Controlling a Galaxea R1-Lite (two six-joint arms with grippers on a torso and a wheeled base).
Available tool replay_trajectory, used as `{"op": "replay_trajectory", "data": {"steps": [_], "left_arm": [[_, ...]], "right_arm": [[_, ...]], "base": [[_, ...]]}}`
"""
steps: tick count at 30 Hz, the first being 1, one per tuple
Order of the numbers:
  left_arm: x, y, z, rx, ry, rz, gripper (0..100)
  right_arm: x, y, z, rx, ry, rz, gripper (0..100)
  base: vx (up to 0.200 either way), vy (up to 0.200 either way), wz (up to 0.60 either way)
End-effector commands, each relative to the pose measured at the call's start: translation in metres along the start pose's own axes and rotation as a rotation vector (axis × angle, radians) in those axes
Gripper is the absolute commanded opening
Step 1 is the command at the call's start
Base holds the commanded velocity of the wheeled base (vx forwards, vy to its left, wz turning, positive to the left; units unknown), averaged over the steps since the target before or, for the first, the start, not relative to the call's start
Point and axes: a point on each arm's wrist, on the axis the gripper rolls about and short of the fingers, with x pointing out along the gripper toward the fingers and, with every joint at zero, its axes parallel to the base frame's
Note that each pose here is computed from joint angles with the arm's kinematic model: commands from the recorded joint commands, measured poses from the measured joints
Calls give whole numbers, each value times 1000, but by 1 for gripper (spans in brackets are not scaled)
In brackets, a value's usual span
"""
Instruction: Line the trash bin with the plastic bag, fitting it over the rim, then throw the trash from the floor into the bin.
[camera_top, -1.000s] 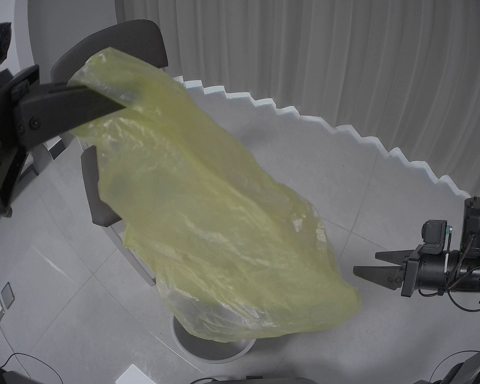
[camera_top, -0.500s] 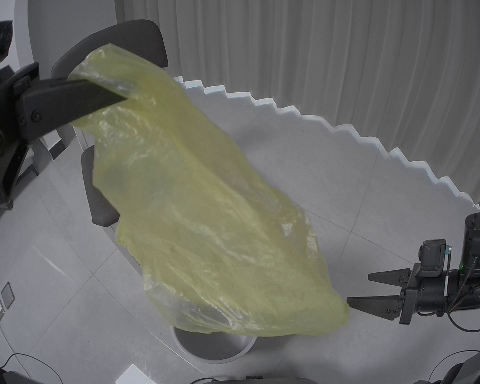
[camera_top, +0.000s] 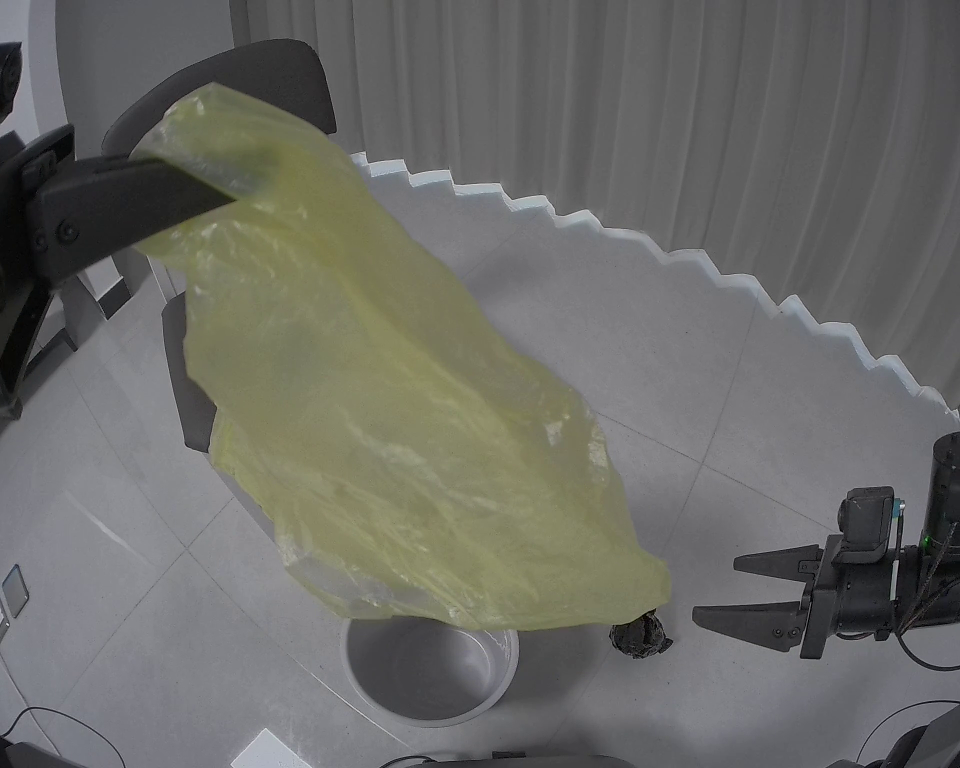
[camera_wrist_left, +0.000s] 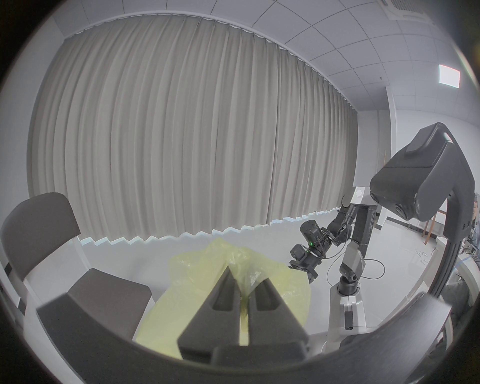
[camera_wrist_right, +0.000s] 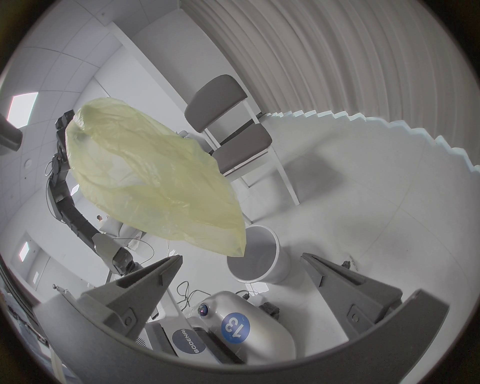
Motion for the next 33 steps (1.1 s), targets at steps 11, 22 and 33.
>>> {"op": "replay_trajectory", "data": {"steps": [11, 22, 33], "left_arm": [[-2, -1, -1, 2, -1, 0, 0], [-2, 0, -1, 3, 1, 2, 0], [-3, 0, -1, 3, 1, 4, 0]], "right_arm": [[17, -26, 10, 58, 13, -89, 100], [22, -29, 18, 47, -24, -87, 100], [11, -35, 37, 37, -113, -118, 100]], "base": [[0, 0, 0], [0, 0, 0], [0, 0, 0]]}}
